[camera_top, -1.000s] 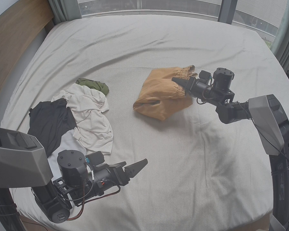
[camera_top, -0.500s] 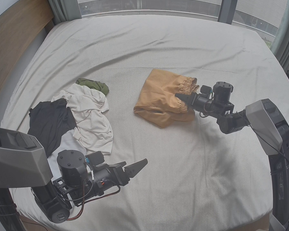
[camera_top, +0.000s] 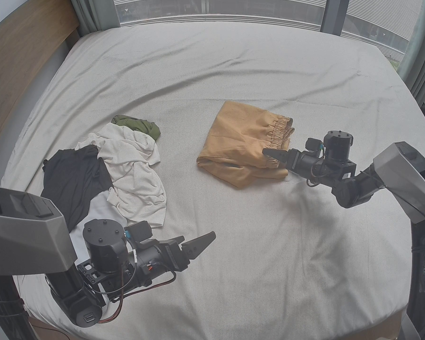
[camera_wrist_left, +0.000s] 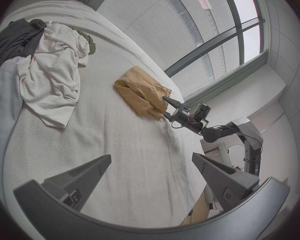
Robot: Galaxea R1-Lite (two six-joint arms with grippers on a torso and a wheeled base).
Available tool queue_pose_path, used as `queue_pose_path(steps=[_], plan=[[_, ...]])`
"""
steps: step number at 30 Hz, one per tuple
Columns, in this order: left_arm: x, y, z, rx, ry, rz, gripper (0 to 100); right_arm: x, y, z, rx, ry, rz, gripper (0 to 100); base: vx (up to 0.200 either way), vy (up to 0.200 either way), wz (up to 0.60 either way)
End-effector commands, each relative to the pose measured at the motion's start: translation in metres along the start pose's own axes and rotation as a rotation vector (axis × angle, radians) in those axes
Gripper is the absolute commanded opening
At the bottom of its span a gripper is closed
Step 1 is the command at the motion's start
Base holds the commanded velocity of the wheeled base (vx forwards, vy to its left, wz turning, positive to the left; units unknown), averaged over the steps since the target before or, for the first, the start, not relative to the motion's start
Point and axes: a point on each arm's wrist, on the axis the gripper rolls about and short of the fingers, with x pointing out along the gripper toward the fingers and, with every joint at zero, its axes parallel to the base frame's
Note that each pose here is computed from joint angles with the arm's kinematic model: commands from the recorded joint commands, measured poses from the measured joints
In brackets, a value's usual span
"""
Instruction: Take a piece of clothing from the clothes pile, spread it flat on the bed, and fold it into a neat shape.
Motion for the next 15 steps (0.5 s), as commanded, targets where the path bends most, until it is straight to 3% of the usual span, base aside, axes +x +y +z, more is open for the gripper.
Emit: queue_pose_path(steps=[1, 3, 5, 10, 12, 15], plan=[[-0.001, -0.001, 0.001, 0.000, -0.005, -0.002, 100, -0.074, 0.045, 0.025, -0.079, -0.090, 0.009, 100, 0.000, 0.000, 0.00], [-0.001, -0.001, 0.001, 0.001, -0.003, -0.005, 100, -0.080, 0.051, 0.025, -0.083, -0.095, 0.014, 100, 0.000, 0.000, 0.00], [0.000, -0.001, 0.000, 0.001, -0.002, -0.004, 100, -0.093, 0.073, 0.032, -0.102, -0.120, 0.054, 100, 0.000, 0.000, 0.00], [0.000, 0.000, 0.001, -0.011, -0.005, 0.000, 100, -0.076, 0.100, 0.039, -0.097, -0.132, 0.149, 100, 0.000, 0.000, 0.00], [0.000, 0.000, 0.001, -0.012, -0.006, -0.001, 100, -0.070, 0.101, 0.039, -0.090, -0.129, 0.159, 100, 0.000, 0.000, 0.00], [0.000, 0.000, 0.002, -0.013, -0.007, 0.000, 100, -0.029, 0.082, 0.036, -0.074, -0.121, 0.168, 100, 0.000, 0.000, 0.00]])
